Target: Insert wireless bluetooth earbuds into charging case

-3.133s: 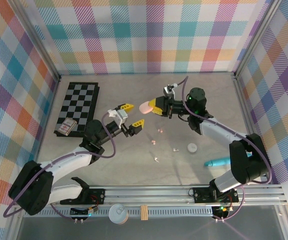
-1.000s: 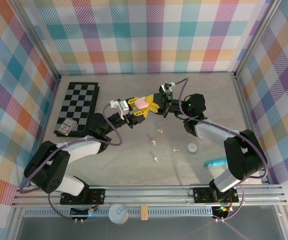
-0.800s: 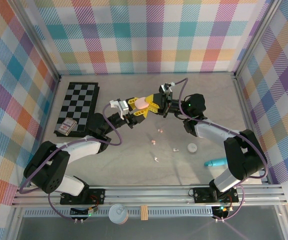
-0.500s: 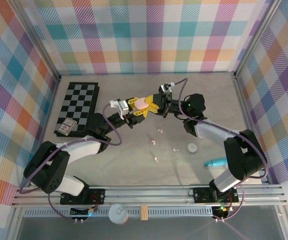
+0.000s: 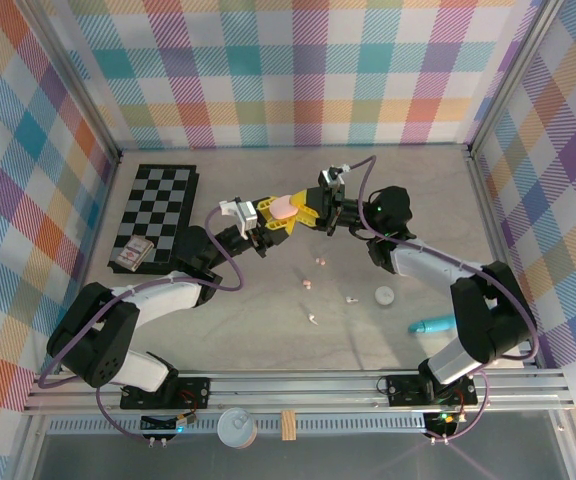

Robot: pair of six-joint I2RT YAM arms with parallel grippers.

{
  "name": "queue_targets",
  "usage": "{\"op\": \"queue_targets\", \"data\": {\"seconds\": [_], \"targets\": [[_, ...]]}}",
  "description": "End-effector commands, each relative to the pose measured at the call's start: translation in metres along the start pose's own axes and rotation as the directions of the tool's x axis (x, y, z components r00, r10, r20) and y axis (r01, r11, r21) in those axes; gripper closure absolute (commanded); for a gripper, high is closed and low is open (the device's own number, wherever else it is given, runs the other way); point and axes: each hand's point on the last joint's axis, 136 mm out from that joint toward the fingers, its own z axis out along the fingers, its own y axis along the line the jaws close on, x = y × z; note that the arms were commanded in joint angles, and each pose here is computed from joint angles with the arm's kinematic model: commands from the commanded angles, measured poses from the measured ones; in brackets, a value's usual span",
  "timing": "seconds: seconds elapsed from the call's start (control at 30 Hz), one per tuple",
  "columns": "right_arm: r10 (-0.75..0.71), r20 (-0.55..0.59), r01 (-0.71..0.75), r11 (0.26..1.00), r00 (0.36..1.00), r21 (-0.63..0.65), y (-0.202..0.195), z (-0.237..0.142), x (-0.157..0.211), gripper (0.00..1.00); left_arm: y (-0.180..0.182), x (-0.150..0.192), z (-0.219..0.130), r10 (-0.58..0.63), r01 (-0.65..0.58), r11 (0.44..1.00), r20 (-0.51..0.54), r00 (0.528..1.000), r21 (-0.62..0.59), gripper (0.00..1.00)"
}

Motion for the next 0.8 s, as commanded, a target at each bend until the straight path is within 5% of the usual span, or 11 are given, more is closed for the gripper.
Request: {"op": "queue_targets", "data": {"seconds": [0.0, 0.23, 0.47, 0.57, 0.77], "targets": [[-0.036, 0.026, 0.036, 0.999, 0.999, 0.025, 0.001, -0.001, 0.001, 0.55, -0.017, -0.034, -0.002, 0.070, -0.076, 0.995, 0.091, 0.993, 0.066, 0.72], [-0.166, 0.087, 0.150, 0.974, 0.982, 0.171, -0.009, -0.017, -0.002, 0.20, -0.019, -0.028, -0.006, 0.065, -0.070, 0.995, 0.075, 0.995, 0.065, 0.72], [-0.383, 0.107, 0.333, 0.888, 0.918, 0.318, -0.007, -0.053, -0.004, 0.06, -0.024, -0.005, -0.011, 0.043, -0.042, 0.995, -0.007, 0.999, 0.090, 0.72], [-0.565, 0.045, 0.495, 0.757, 0.824, 0.426, -0.008, -0.068, 0.003, 0.02, -0.029, 0.004, -0.013, 0.022, -0.016, 0.993, -0.053, 0.998, 0.120, 0.72], [-0.816, -0.213, 0.780, 0.385, 0.537, 0.493, -0.006, -0.089, 0.030, 0.01, -0.041, 0.021, -0.015, -0.008, 0.037, 0.981, -0.151, 0.989, 0.192, 0.72]]}}
